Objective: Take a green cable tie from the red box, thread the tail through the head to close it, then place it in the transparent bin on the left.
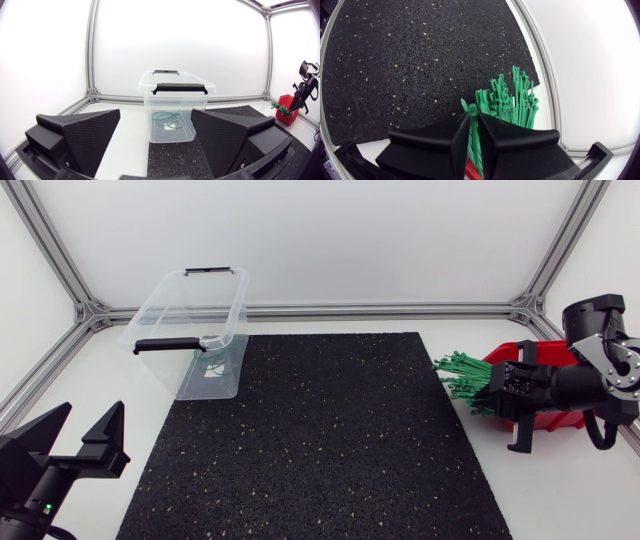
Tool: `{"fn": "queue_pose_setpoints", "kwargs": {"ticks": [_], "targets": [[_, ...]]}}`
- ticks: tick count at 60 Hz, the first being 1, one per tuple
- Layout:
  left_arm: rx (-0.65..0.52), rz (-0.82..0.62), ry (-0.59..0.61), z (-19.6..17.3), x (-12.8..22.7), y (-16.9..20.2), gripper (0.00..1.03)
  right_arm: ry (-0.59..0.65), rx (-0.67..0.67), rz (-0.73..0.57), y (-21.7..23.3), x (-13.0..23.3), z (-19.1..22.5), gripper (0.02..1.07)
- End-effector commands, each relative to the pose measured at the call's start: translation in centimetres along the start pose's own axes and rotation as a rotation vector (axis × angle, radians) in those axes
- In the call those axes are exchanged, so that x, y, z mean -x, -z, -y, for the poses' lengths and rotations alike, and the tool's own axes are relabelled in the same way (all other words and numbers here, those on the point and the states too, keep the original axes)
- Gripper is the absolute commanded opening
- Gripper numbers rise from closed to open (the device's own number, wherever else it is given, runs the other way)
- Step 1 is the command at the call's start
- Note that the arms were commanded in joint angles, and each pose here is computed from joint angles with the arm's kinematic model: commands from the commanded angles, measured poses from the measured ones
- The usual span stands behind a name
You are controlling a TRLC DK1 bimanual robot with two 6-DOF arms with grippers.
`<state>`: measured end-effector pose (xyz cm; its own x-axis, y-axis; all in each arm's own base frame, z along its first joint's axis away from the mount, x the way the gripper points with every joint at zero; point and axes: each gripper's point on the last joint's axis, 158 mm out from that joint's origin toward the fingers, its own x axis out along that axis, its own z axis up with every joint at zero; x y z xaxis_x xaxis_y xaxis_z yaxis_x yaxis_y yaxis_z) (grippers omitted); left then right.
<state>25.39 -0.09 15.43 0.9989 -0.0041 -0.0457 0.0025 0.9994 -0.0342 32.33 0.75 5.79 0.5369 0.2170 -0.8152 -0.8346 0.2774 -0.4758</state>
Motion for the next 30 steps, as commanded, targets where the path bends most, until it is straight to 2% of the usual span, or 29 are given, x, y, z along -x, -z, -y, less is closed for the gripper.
{"fn": "queue_pose_setpoints", "kwargs": {"ticks": [1, 6, 8, 30], "targets": [[0.021, -0.061, 0.006, 0.1, -0.2, 2.5, 0.99, -0.016, 0.022, 0.0, -0.2, 0.1, -0.5, 0.13], [0.021, -0.061, 0.006, 0.1, -0.2, 2.5, 0.99, -0.023, 0.023, -0.001, -0.2, 0.3, -0.5, 0.12], [0.021, -0.061, 0.006, 0.1, -0.2, 2.5, 0.99, -0.025, 0.024, 0.0, -0.3, 0.4, -0.5, 0.07], [0.021, -0.062, 0.006, 0.1, -0.2, 2.5, 0.99, 0.002, 0.024, 0.011, -0.9, 2.1, 1.1, 0.08]]}}
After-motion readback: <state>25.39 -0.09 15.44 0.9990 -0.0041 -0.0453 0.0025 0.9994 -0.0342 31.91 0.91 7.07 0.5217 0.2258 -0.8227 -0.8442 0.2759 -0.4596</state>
